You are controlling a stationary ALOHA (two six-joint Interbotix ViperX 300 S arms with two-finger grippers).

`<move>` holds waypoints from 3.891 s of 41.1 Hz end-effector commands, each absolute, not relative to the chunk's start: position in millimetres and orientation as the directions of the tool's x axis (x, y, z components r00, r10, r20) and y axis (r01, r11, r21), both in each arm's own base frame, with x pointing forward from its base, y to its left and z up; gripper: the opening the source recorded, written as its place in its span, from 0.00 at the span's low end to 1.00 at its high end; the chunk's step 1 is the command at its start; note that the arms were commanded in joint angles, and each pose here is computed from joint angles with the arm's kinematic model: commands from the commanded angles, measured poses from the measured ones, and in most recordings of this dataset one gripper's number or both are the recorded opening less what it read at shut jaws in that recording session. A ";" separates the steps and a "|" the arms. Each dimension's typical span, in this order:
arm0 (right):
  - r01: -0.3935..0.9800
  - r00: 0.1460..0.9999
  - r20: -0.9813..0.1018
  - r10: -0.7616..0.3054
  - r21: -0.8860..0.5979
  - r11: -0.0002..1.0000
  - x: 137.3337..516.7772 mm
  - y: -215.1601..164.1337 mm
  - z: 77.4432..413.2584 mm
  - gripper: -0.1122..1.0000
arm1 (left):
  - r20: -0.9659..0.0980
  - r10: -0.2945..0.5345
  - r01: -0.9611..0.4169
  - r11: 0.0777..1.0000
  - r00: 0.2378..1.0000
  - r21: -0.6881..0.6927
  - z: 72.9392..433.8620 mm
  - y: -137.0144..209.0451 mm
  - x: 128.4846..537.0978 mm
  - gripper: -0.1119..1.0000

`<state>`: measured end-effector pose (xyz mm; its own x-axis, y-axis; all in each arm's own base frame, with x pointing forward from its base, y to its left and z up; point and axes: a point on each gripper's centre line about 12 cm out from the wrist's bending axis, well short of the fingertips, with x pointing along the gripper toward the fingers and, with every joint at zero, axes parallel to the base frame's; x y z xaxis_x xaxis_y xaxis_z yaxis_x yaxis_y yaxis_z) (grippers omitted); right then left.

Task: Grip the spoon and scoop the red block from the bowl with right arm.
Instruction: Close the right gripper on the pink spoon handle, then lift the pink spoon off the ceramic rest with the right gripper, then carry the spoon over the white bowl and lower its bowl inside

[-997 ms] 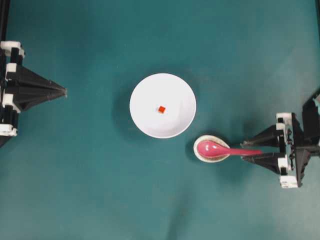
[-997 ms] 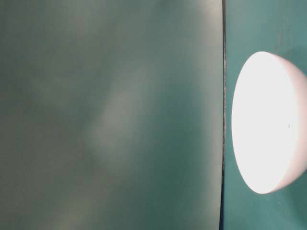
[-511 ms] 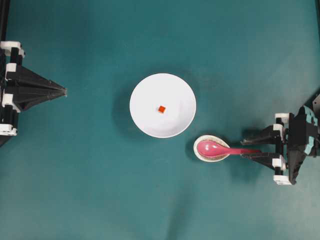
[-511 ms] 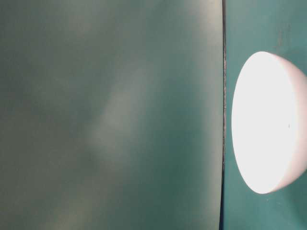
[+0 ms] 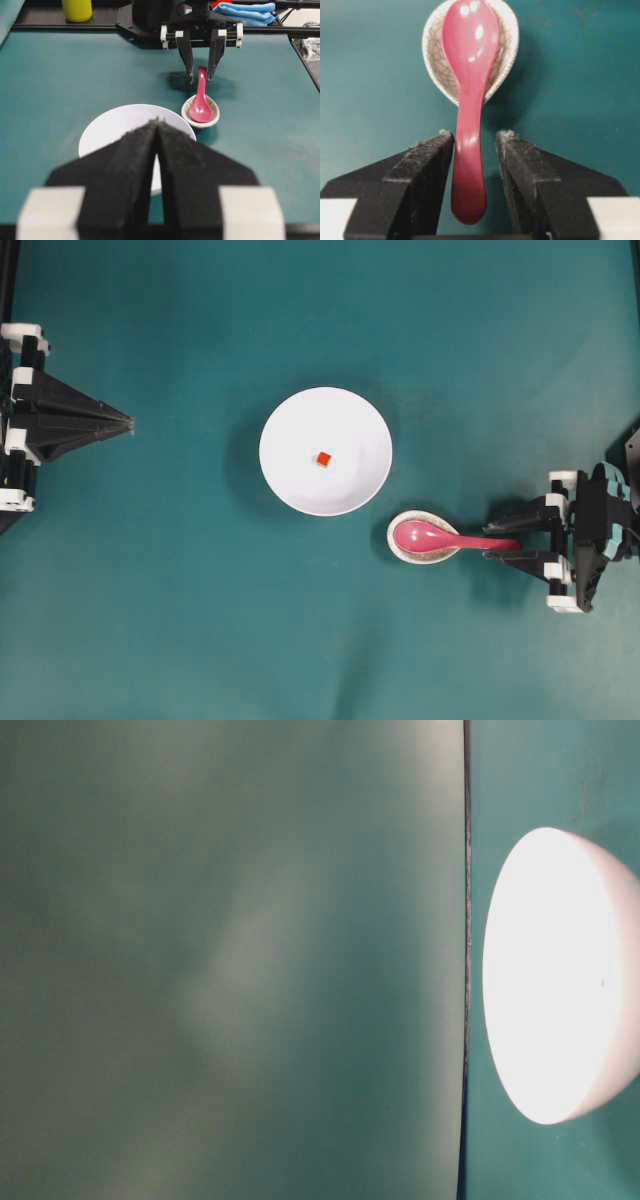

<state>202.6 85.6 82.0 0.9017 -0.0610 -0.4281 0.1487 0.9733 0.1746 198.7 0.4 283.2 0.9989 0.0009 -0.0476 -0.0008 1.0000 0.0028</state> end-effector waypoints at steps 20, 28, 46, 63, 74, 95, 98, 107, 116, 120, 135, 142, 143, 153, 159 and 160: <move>0.139 0.905 -0.422 -0.054 0.172 0.975 200.2 85.4 82.9 0.52 | -0.020 -0.001 0.001 1.000 1.000 0.004 294.4 0.0 200.8 0.10; 0.141 0.904 -0.424 -0.057 0.168 0.976 198.9 83.6 82.4 0.47 | -0.021 -0.001 0.001 1.000 1.000 0.004 293.7 0.0 200.7 0.10; 0.128 0.904 -0.424 -0.049 0.160 0.979 197.6 83.4 82.1 0.32 | -0.020 -0.001 0.001 1.000 1.000 0.004 294.4 0.0 200.8 0.10; 0.082 0.940 -0.342 -0.013 0.189 0.979 202.5 88.4 108.4 0.32 | -0.018 -0.001 0.001 1.000 1.000 0.004 295.0 0.0 200.8 0.10; 0.049 0.966 -0.258 0.008 0.213 0.976 204.1 88.1 134.9 0.32 | -0.015 -0.001 0.001 1.000 1.000 0.004 296.3 0.0 201.0 0.10; 0.009 0.994 -0.108 0.023 0.287 0.958 222.7 82.5 209.8 0.32 | -0.009 -0.001 0.001 1.000 1.000 0.004 298.8 0.0 201.3 0.10; 0.010 0.996 -0.091 0.020 0.325 0.946 228.1 79.4 224.6 0.32 | -0.009 -0.001 0.001 1.000 1.000 0.004 298.8 0.0 201.3 0.10; 0.022 0.997 -0.071 0.008 0.415 0.909 243.9 62.0 266.0 0.32 | -0.009 -0.001 0.001 1.000 1.000 0.004 298.8 0.0 201.3 0.10; 0.027 0.987 -0.154 0.051 0.464 0.886 258.5 47.6 283.4 0.32 | -0.011 -0.001 0.001 1.000 1.000 0.006 298.6 0.0 201.3 0.10; 0.032 0.973 -0.216 0.083 0.482 0.875 263.1 40.5 285.0 0.32 | -0.011 -0.001 0.001 1.000 1.000 0.006 298.6 0.0 201.3 0.10; 0.084 0.877 -0.427 0.219 0.586 0.806 283.5 10.4 294.1 0.32 | -0.017 -0.001 0.001 1.000 1.000 0.006 297.9 0.0 201.3 0.10; 0.138 0.819 -0.509 0.264 0.621 0.771 299.7 -1.5 293.4 0.32 | -0.031 -0.001 0.001 1.000 1.000 0.007 296.3 0.1 201.2 0.10; 0.149 0.810 -0.521 0.268 0.625 0.766 301.8 -2.8 292.1 0.32 | -0.032 -0.001 0.001 1.000 0.999 0.009 296.1 0.1 201.2 0.10; 0.262 0.668 -0.679 0.305 0.598 0.758 329.9 -11.1 272.4 0.32 | -0.048 0.000 0.001 1.000 0.999 0.009 294.3 0.1 201.2 0.10; 0.325 0.573 -0.764 0.296 0.544 0.773 346.9 -17.4 264.7 0.31 | -0.049 0.000 0.001 1.000 0.999 0.009 294.1 0.1 201.2 0.10; 0.337 0.554 -0.780 0.292 0.530 0.778 349.8 -18.9 263.3 0.32 | -0.051 0.000 0.001 1.000 0.999 0.009 293.8 0.1 201.4 0.10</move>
<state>339.0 -13.7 251.6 0.5636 0.3097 -0.7658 0.3401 0.7578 0.5568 198.8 0.4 281.5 0.9967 0.0017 -0.0812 -0.0013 1.0000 0.0044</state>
